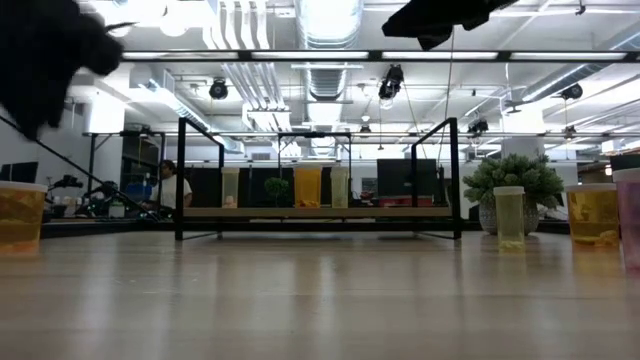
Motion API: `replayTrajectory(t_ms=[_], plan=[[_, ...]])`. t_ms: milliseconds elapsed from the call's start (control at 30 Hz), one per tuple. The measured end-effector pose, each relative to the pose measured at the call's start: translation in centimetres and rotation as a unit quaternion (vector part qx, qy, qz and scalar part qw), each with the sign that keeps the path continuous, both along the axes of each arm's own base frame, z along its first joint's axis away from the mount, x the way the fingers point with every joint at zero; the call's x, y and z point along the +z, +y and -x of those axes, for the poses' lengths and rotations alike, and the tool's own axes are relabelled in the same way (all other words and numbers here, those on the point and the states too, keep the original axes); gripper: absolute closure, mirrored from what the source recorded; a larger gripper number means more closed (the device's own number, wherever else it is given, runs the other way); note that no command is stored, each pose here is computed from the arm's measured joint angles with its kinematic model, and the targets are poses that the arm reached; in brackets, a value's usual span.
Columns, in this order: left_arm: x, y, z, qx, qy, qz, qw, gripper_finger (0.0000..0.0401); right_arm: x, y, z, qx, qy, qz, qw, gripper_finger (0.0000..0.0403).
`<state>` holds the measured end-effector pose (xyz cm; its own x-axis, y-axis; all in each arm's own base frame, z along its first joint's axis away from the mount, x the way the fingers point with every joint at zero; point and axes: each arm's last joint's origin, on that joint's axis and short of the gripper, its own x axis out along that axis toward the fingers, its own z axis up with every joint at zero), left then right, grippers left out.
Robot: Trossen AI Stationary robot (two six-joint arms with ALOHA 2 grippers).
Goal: Pick and place medicine bottles onto shelf by color
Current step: Put the large orange pill bottle on the shelf
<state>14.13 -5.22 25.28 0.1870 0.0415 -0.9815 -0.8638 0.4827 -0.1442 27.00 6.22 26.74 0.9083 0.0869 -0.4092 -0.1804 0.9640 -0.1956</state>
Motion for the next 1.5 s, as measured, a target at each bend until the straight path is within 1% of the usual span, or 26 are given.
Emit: replayTrajectory(t_ms=[33, 133, 167, 200, 267, 333, 367, 500, 567, 633, 800, 967, 1300, 1500], plan=[[-0.3, 0.1, 0.3, 0.008, 0.027, -0.008, 1.0, 0.0175, -0.2, 0.0, 0.0, 0.0, -0.004, -0.001, 1.0, 0.033], [-0.2, 0.0, -0.2, 0.005, 0.03, -0.015, 0.999, 0.0175, -0.9, 0.1, 0.2, 0.002, -0.007, -0.003, 1.0, 0.0334], [-0.3, 0.0, -0.1, -0.004, 0.045, -0.021, 0.999, 0.0176, -1.1, 0.1, 0.2, 0.001, -0.007, -0.005, 1.0, 0.0334], [-0.3, 0.1, 0.2, -0.014, 0.07, -0.032, 0.997, 0.0179, -1.2, 0.1, 0.1, 0.0, -0.01, -0.009, 1.0, 0.0335], [-0.7, 0.3, 0.8, -0.017, 0.13, -0.053, 0.99, 0.0193, -1.6, 0.1, 0.1, -0.003, -0.003, -0.016, 1.0, 0.0335], [-1.2, 0.5, 1.3, -0.025, 0.181, -0.067, 0.981, 0.0222, -1.9, 0.2, -0.2, -0.007, 0.003, -0.022, 1.0, 0.0335], [-1.5, 0.5, 1.2, -0.03, 0.189, -0.074, 0.979, 0.0241, -2.1, 0.2, -0.2, -0.008, 0.009, -0.022, 1.0, 0.0335], [-2.2, 0.2, 0.3, -0.053, 0.173, -0.086, 0.98, 0.0329, -2.6, 0.3, -0.5, -0.008, 0.016, -0.021, 1.0, 0.0335], [-2.5, 0.1, -0.1, -0.067, 0.176, -0.089, 0.978, 0.0371, -2.8, 0.3, -0.8, -0.008, 0.013, -0.021, 1.0, 0.0335], [-2.7, 0.1, -0.2, -0.071, 0.187, -0.093, 0.975, 0.0393, -2.9, 0.4, -0.9, -0.008, 0.015, -0.021, 1.0, 0.0335], [-3.2, 0.1, -0.3, -0.089, 0.185, -0.1, 0.974, 0.0391, -3.0, 0.4, -1.2, -0.008, 0.006, -0.023, 1.0, 0.0335], [-4.2, -0.1, -0.7, -0.092, 0.151, -0.081, 0.981, 0.0391, -3.1, 0.4, -1.2, -0.008, 0.006, -0.023, 1.0, 0.0335], [-4.9, -0.3, -1.0, -0.093, 0.161, -0.081, 0.979, 0.0391, -3.2, 0.4, -1.3, -0.008, 0.008, -0.023, 1.0, 0.0335], [-5.5, -0.4, -1.2, -0.105, 0.168, -0.081, 0.977, 0.039, -3.2, 0.4, -1.3, -0.008, 0.008, -0.023, 1.0, 0.0335]])
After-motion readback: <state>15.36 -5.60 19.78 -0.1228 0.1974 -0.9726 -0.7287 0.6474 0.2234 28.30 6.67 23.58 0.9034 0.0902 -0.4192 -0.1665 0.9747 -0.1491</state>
